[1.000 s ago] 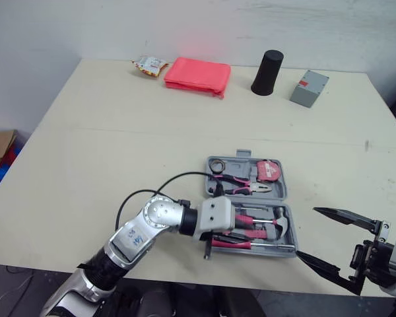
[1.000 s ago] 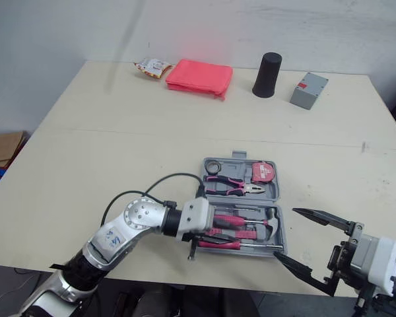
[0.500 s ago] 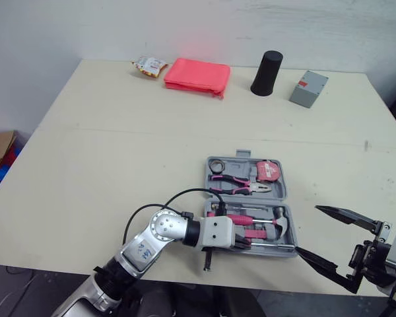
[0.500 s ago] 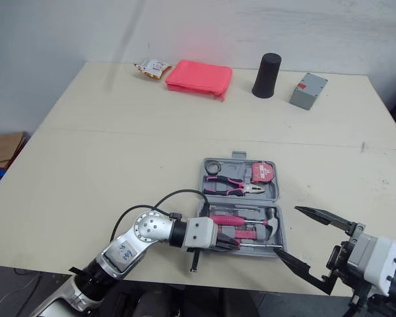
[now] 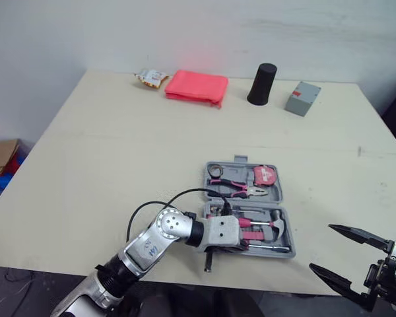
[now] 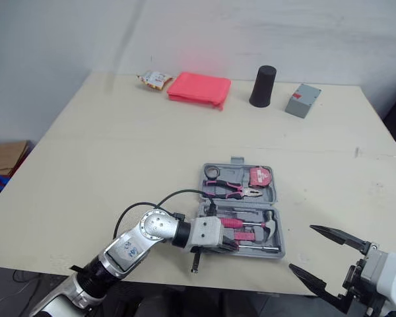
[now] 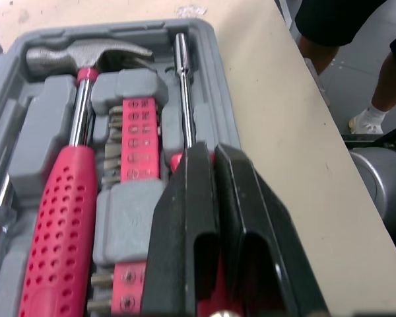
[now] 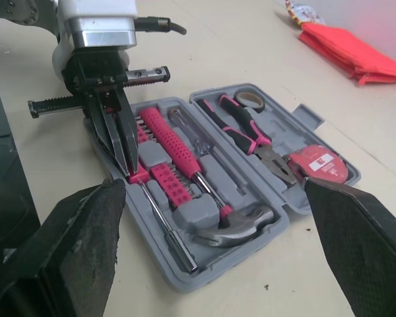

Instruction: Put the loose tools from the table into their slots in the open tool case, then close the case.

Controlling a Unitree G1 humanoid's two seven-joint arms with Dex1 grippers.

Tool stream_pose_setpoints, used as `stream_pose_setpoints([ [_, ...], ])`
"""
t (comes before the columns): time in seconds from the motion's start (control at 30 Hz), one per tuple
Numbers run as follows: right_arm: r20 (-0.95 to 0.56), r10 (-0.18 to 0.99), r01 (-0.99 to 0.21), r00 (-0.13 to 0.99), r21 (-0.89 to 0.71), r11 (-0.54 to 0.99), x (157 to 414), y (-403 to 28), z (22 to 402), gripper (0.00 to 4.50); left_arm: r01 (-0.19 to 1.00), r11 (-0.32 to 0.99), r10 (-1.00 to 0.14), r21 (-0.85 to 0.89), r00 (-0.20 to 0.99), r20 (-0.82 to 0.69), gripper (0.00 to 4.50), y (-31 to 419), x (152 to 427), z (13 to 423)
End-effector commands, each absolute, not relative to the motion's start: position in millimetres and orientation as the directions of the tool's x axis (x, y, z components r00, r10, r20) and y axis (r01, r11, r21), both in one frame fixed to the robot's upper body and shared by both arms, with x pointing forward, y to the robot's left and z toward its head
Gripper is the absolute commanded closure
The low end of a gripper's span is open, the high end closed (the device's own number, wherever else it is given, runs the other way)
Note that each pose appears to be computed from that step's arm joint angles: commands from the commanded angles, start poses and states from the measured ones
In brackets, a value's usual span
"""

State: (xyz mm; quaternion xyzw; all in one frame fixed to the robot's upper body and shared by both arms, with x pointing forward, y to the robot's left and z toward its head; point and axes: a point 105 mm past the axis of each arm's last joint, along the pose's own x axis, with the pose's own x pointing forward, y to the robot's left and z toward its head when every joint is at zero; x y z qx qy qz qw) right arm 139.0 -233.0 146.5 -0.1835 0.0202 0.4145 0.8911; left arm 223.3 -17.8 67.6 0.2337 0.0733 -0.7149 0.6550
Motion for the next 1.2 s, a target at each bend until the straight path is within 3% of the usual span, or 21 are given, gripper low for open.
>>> stream_pose_setpoints([
  [0.03, -0.231, 0.693, -0.727, 0.683, -0.307, 0.614, 143.5, -241.8, 149.8, 0.0, 0.985, -0.082, -0.913, 0.152, -0.013, -0.408, 4.41, -8.7, 225.4, 50.6],
  [0.17, -0.335, 0.56, -0.651, 0.758, -0.335, 0.682, 166.0, -265.2, 143.8, 0.0, 0.971, -0.102, -0.989, 0.214, -0.075, -0.128, 4.41, 1.4, 218.8, 112.7],
  [0.27, -0.384, 0.541, -0.66, 0.748, -0.354, 0.663, 175.9, -271.8, 134.8, 0.0, 0.971, -0.099, -0.995, 0.215, -0.094, -0.034, 4.41, 26.0, 216.7, 141.4],
  [0.3, -0.375, 0.528, -0.646, 0.762, -0.378, 0.663, 182.1, -276.0, 133.8, 0.25, 0.974, -0.086, -0.996, 0.212, -0.083, -0.026, 4.47, 35.7, 218.4, 146.4],
  [0.4, -0.377, 0.468, -0.598, 0.799, -0.429, 0.677, 201.8, -293.2, 124.4, 1.3, 0.983, 0.013, -0.998, 0.184, 0.025, -0.065, 4.5, 62.0, 235.3, 145.3],
  [0.5, -0.401, 0.44, -0.591, 0.804, -0.45, 0.67, 217.7, -303.8, 111.6, 2.88, 0.975, 0.109, -0.979, 0.192, 0.139, -0.149, 4.5, 81.4, 255.3, 131.6],
  [0.6, -0.425, 0.486, -0.642, 0.764, -0.424, 0.638, 229.1, -296.4, 99.7, 4.33, 0.956, 0.214, -0.935, 0.203, 0.26, -0.241, 4.5, 91.0, 276.1, 112.0],
  [0.83, -0.394, 0.561, -0.685, 0.729, -0.412, 0.601, 264.8, -262.5, 95.7, 4.43, 0.935, 0.313, -0.901, 0.169, 0.348, -0.26, 4.5, 79.0, 291.0, 91.0],
  [1.03, -0.381, 0.633, -0.738, 0.673, -0.389, 0.551, 272.0, -238.2, 91.9, 4.43, 0.912, 0.361, -0.862, 0.196, 0.406, -0.303, 4.5, 74.7, 304.0, 77.4],
  [1.2, -0.37, 0.665, -0.758, 0.649, -0.384, 0.526, 276.3, -219.0, 86.9, 4.43, 0.91, 0.385, -0.89, 0.156, 0.411, -0.2, 4.5, 62.0, 311.8, 95.0],
])
